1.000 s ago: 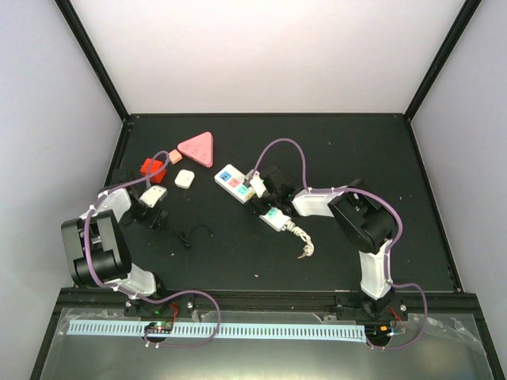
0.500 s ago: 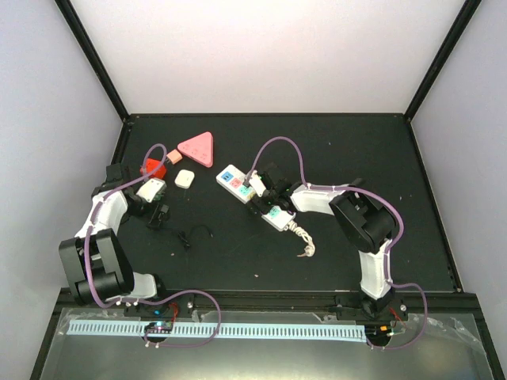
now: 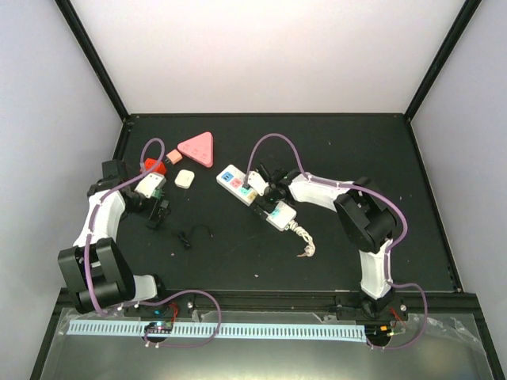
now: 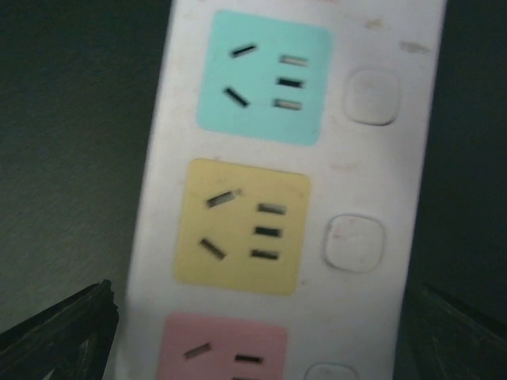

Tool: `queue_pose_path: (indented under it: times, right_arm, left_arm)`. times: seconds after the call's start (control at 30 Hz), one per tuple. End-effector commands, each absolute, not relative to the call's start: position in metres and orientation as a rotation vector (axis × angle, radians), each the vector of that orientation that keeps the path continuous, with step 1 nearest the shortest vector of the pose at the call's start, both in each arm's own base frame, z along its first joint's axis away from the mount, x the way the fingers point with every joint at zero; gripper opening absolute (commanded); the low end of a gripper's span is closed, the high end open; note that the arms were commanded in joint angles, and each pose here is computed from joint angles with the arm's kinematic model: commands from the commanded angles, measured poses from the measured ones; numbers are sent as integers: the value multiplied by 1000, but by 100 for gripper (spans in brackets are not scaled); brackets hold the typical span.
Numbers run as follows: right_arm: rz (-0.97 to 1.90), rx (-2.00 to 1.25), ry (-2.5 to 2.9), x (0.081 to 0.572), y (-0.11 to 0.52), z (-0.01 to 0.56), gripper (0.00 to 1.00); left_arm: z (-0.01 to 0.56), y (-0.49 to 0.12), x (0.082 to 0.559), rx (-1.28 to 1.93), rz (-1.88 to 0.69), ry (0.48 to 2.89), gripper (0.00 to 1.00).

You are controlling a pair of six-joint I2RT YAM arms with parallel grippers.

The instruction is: Pull the plug off the socket

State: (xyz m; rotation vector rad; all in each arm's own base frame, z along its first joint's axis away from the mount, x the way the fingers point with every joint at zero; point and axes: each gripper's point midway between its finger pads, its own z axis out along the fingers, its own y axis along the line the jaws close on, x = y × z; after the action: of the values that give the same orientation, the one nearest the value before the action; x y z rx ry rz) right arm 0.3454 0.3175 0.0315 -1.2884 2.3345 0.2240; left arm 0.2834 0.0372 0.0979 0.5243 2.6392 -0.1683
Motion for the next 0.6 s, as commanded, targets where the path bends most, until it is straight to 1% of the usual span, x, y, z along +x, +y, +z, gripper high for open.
queue_pose_path:
  times: [0.0,0.13,0.2,0.33,0.47,0.57]
  right_arm:
    - [327,-1509,2195,328,327,67,100]
    - [506,-1789,2030,300,344,86,100]
    - [544,-1895,1956,296,352,94,100]
    - [522,-1974,1908,301,366,96,100]
    - [517,-2050,1862,300,382,99,94]
    - [467,-2108,1806,301,391,96,93]
  left_arm:
    - [128,26,288,537,-244,2562,99]
    - [139,20,289,530,-295,2546,99]
    - [143,16,289,516,-331,2534,99]
    - [146,9,289,513,-382,2518,99]
    - [144,8,287,513,-392,2524,99]
    - [143,7,285,512,-403,2526,99]
